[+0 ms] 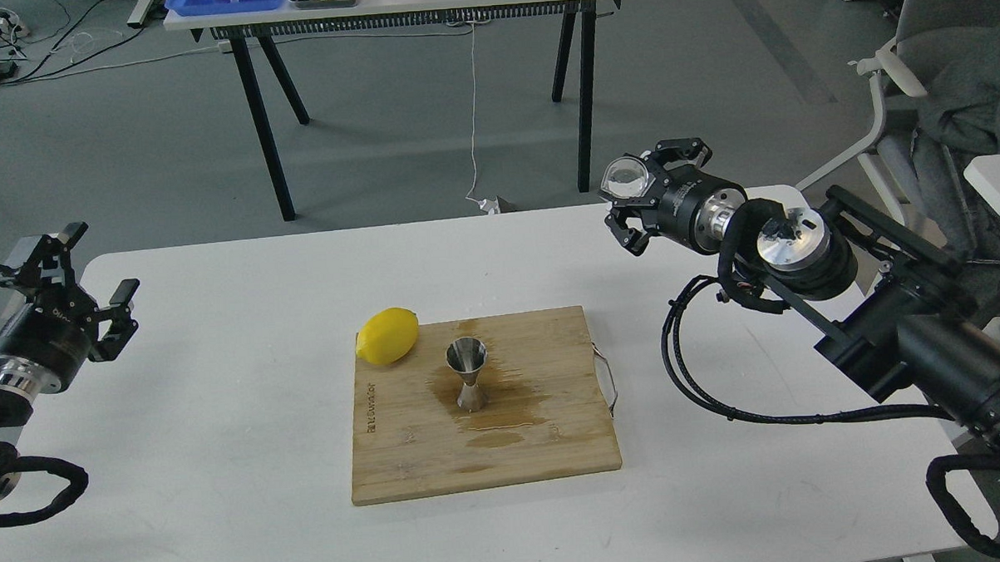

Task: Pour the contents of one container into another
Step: 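Lift the glass cup with the right gripper and move it above the jigger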

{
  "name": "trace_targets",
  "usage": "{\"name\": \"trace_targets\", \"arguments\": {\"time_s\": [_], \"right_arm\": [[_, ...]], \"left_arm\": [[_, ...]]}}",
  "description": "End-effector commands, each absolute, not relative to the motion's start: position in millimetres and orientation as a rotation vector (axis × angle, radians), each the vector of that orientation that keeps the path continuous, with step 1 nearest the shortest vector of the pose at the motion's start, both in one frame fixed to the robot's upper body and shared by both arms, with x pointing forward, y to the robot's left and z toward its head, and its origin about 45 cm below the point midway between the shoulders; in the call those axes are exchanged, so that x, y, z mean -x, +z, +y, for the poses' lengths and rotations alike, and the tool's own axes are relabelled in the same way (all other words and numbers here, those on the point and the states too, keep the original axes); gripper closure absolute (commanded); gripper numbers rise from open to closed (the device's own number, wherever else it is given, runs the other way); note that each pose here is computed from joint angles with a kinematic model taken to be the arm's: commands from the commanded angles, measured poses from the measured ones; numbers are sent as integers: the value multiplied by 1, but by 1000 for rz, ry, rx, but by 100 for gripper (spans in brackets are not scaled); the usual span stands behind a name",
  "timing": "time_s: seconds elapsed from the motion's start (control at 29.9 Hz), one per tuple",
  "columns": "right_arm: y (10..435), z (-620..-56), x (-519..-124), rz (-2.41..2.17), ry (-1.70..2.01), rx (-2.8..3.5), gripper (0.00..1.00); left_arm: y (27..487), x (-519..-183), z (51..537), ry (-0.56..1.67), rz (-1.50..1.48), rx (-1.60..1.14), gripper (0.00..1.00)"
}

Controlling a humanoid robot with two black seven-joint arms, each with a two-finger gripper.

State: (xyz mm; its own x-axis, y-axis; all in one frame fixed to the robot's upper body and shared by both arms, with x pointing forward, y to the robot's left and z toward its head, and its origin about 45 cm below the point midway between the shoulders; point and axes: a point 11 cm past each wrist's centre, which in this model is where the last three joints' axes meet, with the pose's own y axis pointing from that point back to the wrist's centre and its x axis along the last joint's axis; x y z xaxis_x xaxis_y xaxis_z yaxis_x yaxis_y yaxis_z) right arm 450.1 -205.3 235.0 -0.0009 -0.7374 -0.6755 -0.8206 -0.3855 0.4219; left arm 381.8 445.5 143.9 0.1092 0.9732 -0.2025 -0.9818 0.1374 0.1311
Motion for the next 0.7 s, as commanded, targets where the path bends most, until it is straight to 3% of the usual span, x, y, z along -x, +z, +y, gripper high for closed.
{"name": "trace_targets", "arguments": {"time_s": [0.0,0.67], "right_arm": [[247,-170,-454,1644,1280,2324,65],[232,-90,-410,1532,890,3039,65]], "left_arm": [[143,-382,443,1435,267,42,1],[138,-383,434,1424,280,50,1]]}}
